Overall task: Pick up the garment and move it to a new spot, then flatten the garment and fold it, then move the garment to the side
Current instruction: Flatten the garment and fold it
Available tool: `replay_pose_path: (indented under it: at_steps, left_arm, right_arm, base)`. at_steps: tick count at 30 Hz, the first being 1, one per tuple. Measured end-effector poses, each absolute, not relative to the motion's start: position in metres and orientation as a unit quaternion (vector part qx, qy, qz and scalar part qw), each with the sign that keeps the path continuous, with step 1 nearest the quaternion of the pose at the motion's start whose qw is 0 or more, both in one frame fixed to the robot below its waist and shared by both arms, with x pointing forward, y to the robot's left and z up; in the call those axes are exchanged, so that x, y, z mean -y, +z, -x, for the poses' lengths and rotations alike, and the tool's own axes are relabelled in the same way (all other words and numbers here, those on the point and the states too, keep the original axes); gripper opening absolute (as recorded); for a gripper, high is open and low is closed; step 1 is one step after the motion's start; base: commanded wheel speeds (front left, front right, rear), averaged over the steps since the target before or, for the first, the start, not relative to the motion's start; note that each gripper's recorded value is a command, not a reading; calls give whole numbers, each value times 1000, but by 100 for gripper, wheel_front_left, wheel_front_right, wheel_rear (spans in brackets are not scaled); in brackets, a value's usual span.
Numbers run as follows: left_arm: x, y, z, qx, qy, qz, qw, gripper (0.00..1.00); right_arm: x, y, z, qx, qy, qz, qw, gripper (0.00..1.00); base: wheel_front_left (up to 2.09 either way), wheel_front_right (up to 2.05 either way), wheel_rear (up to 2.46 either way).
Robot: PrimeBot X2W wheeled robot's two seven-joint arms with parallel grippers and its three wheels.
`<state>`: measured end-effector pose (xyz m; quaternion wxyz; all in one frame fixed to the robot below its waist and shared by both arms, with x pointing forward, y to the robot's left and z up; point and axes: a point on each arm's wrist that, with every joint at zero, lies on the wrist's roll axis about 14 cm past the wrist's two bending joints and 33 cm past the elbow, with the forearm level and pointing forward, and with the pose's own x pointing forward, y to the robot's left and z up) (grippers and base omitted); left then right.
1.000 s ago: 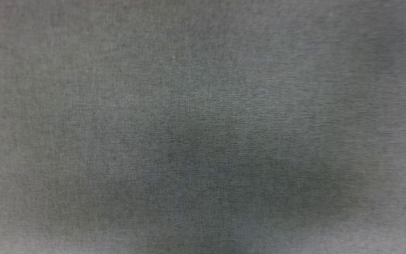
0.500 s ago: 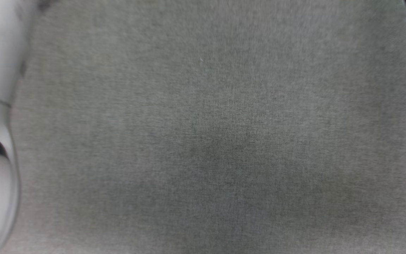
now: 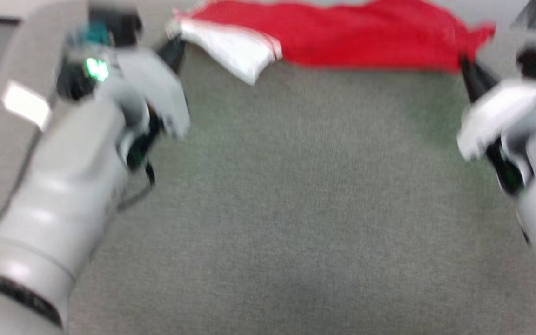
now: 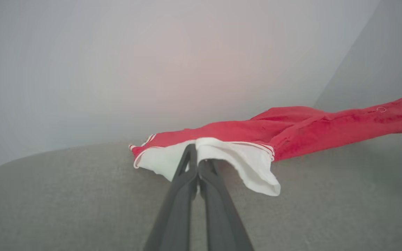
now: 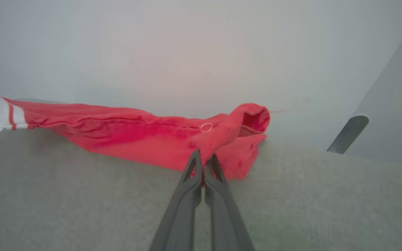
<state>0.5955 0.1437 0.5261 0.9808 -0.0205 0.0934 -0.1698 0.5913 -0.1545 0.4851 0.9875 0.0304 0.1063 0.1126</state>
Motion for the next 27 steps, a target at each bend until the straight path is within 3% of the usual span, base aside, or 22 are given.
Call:
replay_pose_path:
  at_steps: [8,14,27]
  left_arm:
    - [-145,503,-502,-112,-180,39,977,0]
    - [-143,485,-434,-134,-172,57,974,0]
    - [-105,437,-323,-267,-181,107,940,0]
  right_arm:
    - [189,483,-488,-115,166,6,979,0]
    - [210,483,-438,-109,191,69,973,0]
    - [222,453,-399,-149,247,154,945,0]
  base:
    - [0,0,0]
    - [0,0,0]
    - [0,0,0]
